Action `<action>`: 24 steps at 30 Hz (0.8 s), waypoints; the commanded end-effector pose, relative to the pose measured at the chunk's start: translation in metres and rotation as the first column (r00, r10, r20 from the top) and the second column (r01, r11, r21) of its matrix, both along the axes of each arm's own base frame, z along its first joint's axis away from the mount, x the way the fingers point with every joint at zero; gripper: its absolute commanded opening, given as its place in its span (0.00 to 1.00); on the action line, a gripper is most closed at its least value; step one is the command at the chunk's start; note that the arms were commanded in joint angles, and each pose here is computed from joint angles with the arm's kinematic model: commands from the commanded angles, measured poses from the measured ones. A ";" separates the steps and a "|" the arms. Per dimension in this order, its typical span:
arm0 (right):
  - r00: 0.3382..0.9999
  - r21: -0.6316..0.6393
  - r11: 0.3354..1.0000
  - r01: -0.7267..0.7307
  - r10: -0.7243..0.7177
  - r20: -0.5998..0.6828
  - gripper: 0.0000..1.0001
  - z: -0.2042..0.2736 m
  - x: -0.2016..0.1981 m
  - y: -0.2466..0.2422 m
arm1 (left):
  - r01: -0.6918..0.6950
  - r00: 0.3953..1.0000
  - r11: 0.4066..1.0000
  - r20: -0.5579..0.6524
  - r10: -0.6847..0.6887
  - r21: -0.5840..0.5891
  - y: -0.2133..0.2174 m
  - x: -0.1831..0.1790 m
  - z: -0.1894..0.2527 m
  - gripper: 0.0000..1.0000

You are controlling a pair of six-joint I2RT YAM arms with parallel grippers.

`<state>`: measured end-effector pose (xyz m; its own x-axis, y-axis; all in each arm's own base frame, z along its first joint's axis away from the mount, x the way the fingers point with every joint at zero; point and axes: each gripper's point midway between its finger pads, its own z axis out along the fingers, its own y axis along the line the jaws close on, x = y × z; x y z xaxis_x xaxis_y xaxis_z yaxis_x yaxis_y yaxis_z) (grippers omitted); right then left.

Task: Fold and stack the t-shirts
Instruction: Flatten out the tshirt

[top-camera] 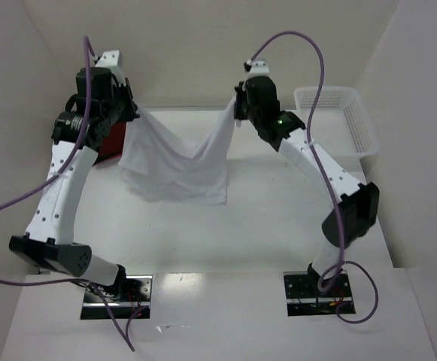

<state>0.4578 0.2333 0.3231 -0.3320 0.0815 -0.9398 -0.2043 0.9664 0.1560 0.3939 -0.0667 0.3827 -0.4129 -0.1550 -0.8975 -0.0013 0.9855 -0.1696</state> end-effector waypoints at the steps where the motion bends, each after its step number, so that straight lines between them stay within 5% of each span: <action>1: 0.968 0.234 0.971 0.045 -0.101 0.231 0.00 0.136 0.040 -0.035 | -0.023 0.959 1.000 0.282 0.025 -0.010 0.015 -0.003 0.110 0.00; 4: 0.947 0.333 0.941 -0.063 -0.049 0.318 0.00 0.192 0.048 -0.048 | -0.021 0.948 0.998 0.316 0.036 -0.051 0.015 -0.020 0.128 0.00; 8: 0.945 0.317 0.945 -0.079 -0.030 0.325 0.00 0.196 0.059 -0.055 | 0.286 0.930 0.945 0.285 -0.233 -0.157 -0.042 -0.043 0.096 0.00; 13: 0.975 0.247 0.963 0.105 -0.149 0.164 0.00 0.122 0.062 -0.084 | 0.689 0.714 0.644 0.160 -0.681 -0.332 -0.157 -0.094 0.007 0.00; 14: 0.974 0.232 0.961 0.148 -0.183 0.136 0.00 0.111 0.058 -0.095 | 0.747 0.639 0.568 0.136 -0.757 -0.346 -0.176 -0.106 -0.009 0.00; 16: 0.957 0.196 0.943 0.268 -0.284 0.058 0.04 0.076 0.051 -0.132 | 0.850 0.397 0.307 0.136 -0.908 -0.428 -0.210 -0.149 -0.030 0.00; 17: 0.951 0.184 0.936 0.299 -0.309 0.027 0.13 0.063 0.047 -0.147 | 0.851 0.345 0.261 0.111 -0.932 -0.457 -0.221 -0.156 -0.048 0.01; 18: 0.942 0.182 0.926 0.331 -0.335 -0.008 0.34 0.051 0.042 -0.164 | 0.858 0.302 0.226 0.099 -0.948 -0.461 -0.232 -0.166 -0.055 0.05; 20: 0.940 0.170 0.925 0.339 -0.340 -0.029 0.63 0.043 0.036 -0.170 | 0.839 0.275 0.229 0.022 -0.961 -0.494 -0.236 -0.173 -0.078 0.29; 21: 0.937 0.156 0.925 0.347 -0.348 -0.024 0.82 0.044 0.033 -0.174 | 0.841 0.296 0.256 0.009 -0.955 -0.477 -0.235 -0.168 -0.079 0.56; 22: 0.939 0.145 0.928 0.343 -0.345 -0.016 0.98 0.048 0.028 -0.175 | 0.835 0.327 0.293 -0.009 -0.945 -0.466 -0.233 -0.163 -0.080 0.61; 24: 0.944 0.139 0.934 0.328 -0.331 -0.003 1.00 0.053 0.025 -0.174 | 0.813 0.427 0.402 -0.038 -0.904 -0.421 -0.222 -0.142 -0.079 0.82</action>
<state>0.5046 0.0594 0.3106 -0.3763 0.3161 -0.8709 0.1665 0.9478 0.2720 0.2439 -0.2994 0.2502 -0.7703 0.2358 -0.5924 0.6322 0.4038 -0.6613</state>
